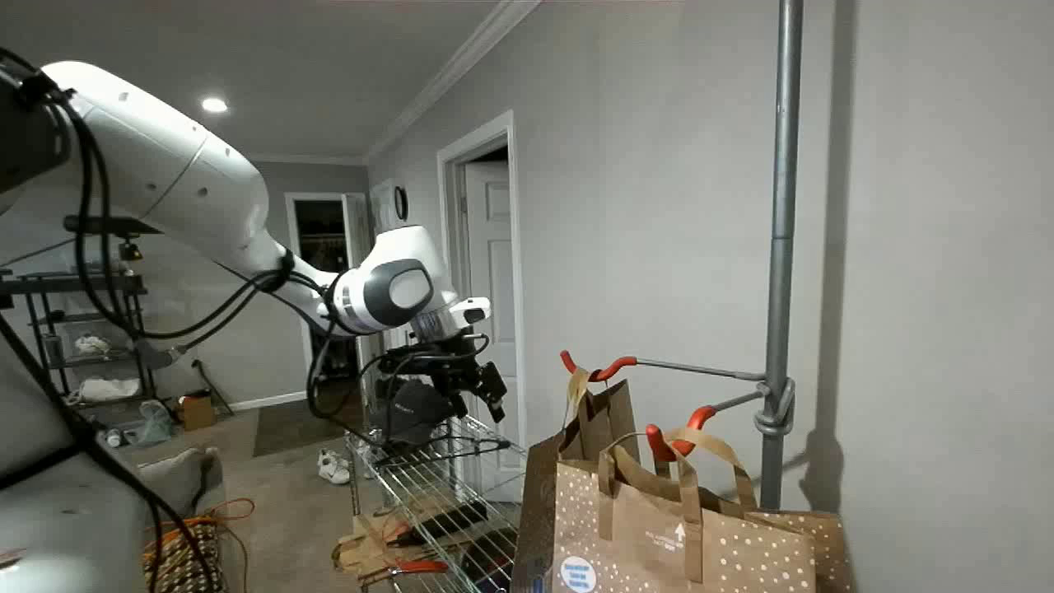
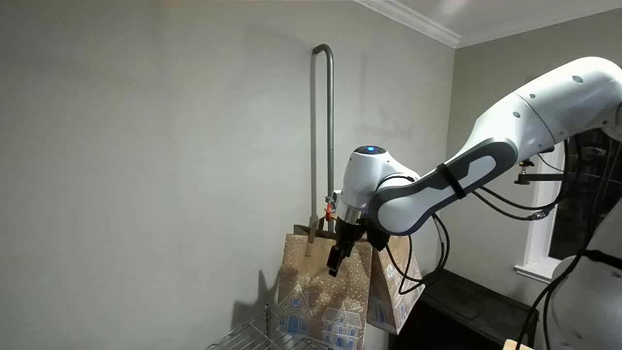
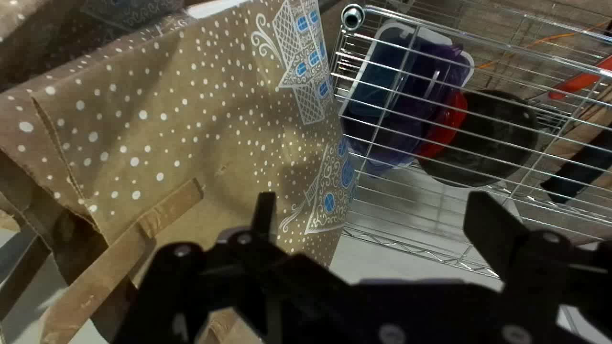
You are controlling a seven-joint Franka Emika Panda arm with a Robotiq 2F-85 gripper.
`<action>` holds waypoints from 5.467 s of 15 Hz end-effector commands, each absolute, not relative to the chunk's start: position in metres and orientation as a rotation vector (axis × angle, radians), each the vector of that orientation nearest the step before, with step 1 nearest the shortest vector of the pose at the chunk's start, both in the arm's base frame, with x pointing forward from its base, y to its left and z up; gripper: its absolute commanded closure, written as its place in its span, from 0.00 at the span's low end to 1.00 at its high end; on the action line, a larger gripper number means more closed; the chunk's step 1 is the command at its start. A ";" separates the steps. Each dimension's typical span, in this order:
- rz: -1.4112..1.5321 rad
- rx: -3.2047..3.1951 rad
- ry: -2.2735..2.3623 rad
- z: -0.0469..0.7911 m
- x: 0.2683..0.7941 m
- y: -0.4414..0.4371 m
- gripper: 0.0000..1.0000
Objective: Remove the paper bags from the stand and put them on the topmost shelf of the rack.
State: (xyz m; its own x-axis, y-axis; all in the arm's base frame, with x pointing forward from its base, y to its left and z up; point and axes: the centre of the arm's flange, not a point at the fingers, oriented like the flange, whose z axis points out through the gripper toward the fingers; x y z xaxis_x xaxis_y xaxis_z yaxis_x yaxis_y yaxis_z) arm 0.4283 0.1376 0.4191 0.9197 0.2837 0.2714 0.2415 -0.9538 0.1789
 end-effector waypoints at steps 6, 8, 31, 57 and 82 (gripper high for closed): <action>0.447 2.938 0.404 0.419 0.428 0.138 0.00; 0.447 2.938 0.404 0.419 0.428 0.138 0.00; 0.632 2.971 -1.146 0.456 0.389 -0.022 0.00; 0.575 2.318 -2.129 0.495 0.426 -0.049 0.00; 0.308 1.962 -2.286 0.531 0.494 -0.132 0.00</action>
State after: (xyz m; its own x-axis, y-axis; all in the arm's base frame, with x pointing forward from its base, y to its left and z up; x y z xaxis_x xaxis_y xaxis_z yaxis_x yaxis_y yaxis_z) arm 0.4756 -0.1385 0.5266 -0.1159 -0.9587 0.2598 -0.9881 0.0845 -0.1288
